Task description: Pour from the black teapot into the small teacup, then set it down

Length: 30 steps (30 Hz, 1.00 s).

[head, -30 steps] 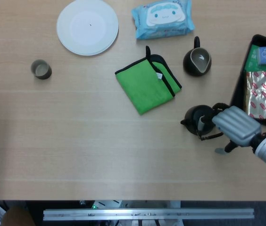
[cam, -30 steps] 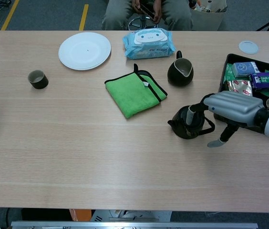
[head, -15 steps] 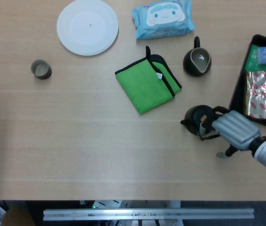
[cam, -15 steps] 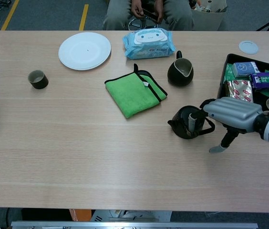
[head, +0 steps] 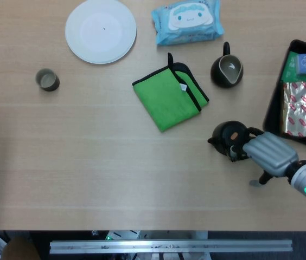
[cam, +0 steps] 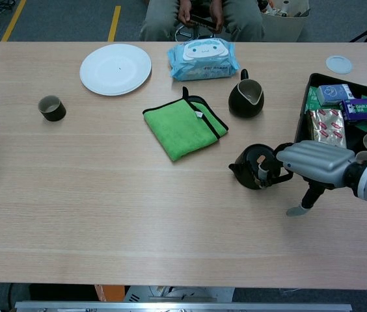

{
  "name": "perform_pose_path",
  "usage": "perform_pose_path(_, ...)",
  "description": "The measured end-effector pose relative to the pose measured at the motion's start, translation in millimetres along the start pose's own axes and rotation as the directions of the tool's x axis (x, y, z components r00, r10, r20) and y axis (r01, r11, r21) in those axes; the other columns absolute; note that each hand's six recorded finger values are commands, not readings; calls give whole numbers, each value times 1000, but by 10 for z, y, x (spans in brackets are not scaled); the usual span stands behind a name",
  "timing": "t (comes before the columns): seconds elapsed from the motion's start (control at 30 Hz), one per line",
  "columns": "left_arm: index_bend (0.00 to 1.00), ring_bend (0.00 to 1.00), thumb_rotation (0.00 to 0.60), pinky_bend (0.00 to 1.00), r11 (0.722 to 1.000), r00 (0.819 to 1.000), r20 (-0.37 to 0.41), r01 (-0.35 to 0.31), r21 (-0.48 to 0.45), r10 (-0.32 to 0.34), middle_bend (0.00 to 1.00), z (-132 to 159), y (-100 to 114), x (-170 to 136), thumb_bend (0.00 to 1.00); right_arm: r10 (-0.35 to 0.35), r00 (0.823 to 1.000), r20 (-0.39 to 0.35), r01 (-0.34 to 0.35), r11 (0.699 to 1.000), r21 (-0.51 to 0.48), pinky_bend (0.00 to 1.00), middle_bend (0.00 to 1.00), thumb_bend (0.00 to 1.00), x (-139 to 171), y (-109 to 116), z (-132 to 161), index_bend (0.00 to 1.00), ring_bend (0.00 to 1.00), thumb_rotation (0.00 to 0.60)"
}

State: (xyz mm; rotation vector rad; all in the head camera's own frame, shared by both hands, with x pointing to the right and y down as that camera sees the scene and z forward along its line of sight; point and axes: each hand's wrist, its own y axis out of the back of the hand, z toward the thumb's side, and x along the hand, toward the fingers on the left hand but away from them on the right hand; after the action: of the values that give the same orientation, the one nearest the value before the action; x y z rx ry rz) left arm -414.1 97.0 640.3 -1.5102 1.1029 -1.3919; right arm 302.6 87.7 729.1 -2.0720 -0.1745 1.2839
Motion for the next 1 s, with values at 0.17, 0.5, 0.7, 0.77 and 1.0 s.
perform_pose_path(0.17, 155, 131, 600, 129, 1000, 1000, -2, 4, -2, -4, 153, -7, -14, 0, 441, 9, 1000, 4, -9, 1000, 5, 97, 451, 0, 6, -30, -4, 427, 425, 600)
perform_pose_path(0.5, 155, 131, 600, 130, 1000, 1000, 0, 5, -3, -5, 153, 1, -22, 9, 441, 2, 1000, 16, -2, 1000, 12, 87, 461, 0, 33, -24, -17, 438, 530, 600)
perform_pose_path(0.7, 155, 131, 600, 130, 1000, 1000, 0, 9, -3, -9, 152, 0, -31, 12, 441, 8, 1000, 29, -8, 1000, 20, 87, 466, 0, 55, -45, -42, 446, 561, 600)
perform_pose_path(0.77, 155, 131, 600, 130, 1000, 1000, -1, 9, -3, -9, 153, -1, -35, 14, 441, 12, 999, 33, -12, 1000, 23, 87, 466, 0, 60, -55, -47, 446, 561, 600)
perform_pose_path(1.0, 155, 131, 600, 130, 1000, 1000, -4, 14, -5, -14, 153, -14, -52, 15, 441, 25, 999, 36, -26, 999, 29, 87, 476, 0, 76, -102, -41, 457, 561, 600)
